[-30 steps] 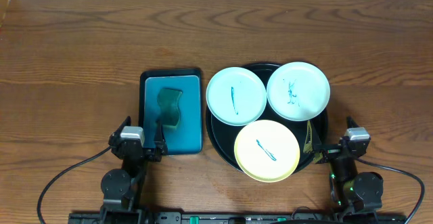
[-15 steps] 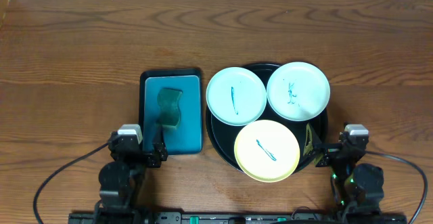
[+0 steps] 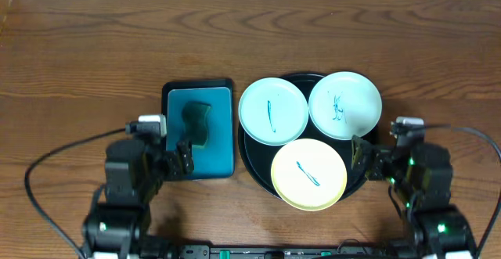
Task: Clean dirty plates on tray and stack at the side
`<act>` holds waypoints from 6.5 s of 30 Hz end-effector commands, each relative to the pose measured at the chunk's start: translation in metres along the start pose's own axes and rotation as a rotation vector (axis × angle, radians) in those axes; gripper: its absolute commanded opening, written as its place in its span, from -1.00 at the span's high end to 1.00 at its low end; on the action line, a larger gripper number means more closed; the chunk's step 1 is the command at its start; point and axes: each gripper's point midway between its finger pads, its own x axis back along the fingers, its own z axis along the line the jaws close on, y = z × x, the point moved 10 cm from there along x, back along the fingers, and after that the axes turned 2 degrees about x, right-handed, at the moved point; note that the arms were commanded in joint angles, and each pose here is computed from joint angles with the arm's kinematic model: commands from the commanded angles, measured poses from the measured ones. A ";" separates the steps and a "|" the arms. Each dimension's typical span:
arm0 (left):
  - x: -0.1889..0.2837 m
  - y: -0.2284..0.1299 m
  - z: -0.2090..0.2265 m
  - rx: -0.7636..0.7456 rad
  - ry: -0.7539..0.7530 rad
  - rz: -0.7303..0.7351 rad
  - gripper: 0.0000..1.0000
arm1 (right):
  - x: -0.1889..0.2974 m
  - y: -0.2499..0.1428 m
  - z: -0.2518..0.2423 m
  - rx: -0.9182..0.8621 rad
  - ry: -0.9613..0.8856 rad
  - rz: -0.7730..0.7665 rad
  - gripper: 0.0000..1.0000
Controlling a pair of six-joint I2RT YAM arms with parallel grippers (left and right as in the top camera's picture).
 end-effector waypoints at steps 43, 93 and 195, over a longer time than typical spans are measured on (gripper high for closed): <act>-0.003 0.051 -0.011 0.036 0.033 0.222 -0.62 | -0.013 0.028 0.013 0.024 0.045 0.293 -0.99; -0.176 0.027 -0.004 -0.003 0.115 0.501 -0.28 | -0.013 0.028 0.013 0.016 0.045 0.294 -0.98; -0.122 0.048 0.000 0.177 -0.447 0.437 0.85 | -0.097 -0.035 0.004 -0.052 0.111 0.749 -0.01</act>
